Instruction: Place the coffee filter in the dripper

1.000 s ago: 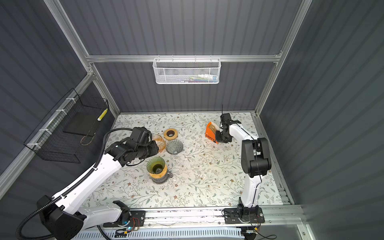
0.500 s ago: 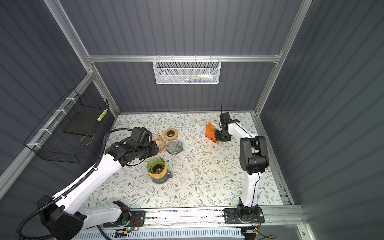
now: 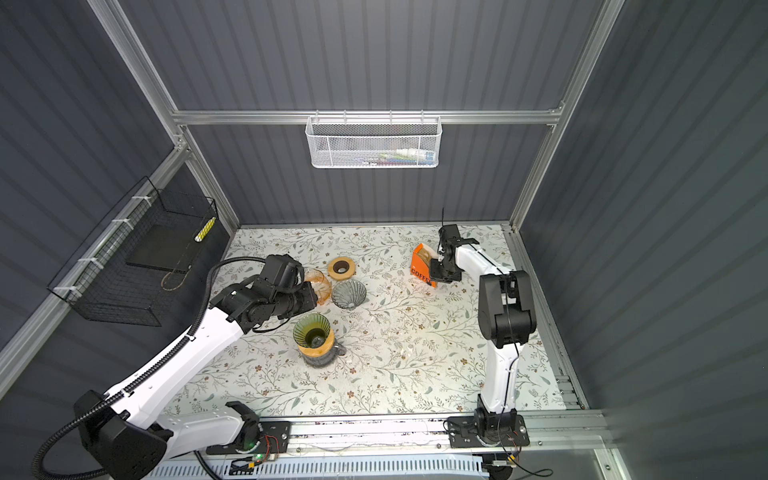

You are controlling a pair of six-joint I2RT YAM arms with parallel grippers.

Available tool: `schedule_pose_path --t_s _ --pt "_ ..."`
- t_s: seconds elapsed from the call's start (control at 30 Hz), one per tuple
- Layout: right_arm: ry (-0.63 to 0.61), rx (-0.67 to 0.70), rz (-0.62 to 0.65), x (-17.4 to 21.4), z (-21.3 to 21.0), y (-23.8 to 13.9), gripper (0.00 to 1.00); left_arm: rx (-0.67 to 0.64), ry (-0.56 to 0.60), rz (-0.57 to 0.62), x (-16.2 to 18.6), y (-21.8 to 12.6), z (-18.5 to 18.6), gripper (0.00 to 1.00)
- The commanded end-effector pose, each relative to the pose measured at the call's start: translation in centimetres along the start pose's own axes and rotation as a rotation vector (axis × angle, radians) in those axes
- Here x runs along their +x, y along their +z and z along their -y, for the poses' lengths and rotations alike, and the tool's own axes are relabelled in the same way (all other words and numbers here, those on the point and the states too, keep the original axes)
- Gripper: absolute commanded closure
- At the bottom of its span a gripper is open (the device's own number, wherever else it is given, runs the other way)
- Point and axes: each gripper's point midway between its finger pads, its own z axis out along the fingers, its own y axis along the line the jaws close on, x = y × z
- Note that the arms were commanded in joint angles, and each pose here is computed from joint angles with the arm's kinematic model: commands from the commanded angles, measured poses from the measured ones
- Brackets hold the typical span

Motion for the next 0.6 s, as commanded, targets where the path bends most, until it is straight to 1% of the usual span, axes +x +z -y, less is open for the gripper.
schedule_pose_path --t_s 0.0,0.17,0.57 --pt "-0.008 0.009 -0.008 -0.1 -0.1 0.3 0.87 -0.006 -0.005 -0.002 0.4 -0.3 -0.4 0.79" --pt "-0.007 0.01 -0.012 0.1 -0.1 0.3 1.0 -0.009 -0.006 -0.001 0.5 -0.3 -0.5 0.79" --pt "0.0 0.019 0.013 1.3 0.2 -1.6 1.0 -0.003 -0.008 0.003 0.6 -0.5 -0.6 0.79"
